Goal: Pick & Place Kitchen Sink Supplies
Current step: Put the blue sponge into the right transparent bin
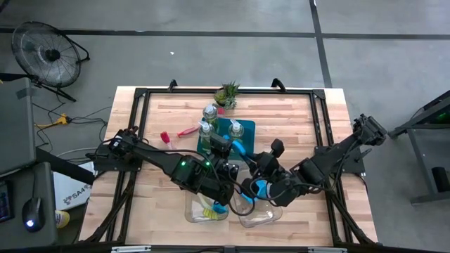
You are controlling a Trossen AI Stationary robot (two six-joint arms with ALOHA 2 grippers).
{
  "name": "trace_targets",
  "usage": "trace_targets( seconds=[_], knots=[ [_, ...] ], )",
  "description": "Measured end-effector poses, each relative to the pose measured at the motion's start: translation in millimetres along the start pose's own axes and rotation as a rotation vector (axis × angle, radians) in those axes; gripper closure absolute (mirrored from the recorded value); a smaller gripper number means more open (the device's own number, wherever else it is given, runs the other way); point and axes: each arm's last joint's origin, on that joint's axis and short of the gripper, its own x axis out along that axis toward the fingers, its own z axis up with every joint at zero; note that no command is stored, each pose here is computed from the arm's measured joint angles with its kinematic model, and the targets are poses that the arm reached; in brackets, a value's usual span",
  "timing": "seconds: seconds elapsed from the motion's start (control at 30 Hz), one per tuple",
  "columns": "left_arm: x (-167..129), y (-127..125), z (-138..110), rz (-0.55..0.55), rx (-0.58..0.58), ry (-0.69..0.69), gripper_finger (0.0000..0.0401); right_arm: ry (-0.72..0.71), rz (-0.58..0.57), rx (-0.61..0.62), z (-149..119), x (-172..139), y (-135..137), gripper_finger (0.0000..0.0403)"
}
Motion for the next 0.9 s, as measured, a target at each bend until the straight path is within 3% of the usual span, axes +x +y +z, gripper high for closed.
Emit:
trace_targets(
  seconds=[0.37, 0.73, 0.9],
  knots=[
    [-0.3, 0.2, -0.1, 0.012, 0.003, 0.004, 0.0322, 0.004, 0.016, -0.009, 0.9, 0.9, 0.4, 0.0397],
    [-0.8, -0.1, -0.1, 0.008, 0.031, 0.002, 0.0174, 0.005, 0.014, -0.009, 1.0, 1.7, 0.0, 0.0400],
    [-5.7, 1.5, -1.4, 0.021, 0.032, -0.002, 0.0139, 0.007, 0.006, -0.007, 1.7, 5.5, -1.7, 0.0401]
  ],
)
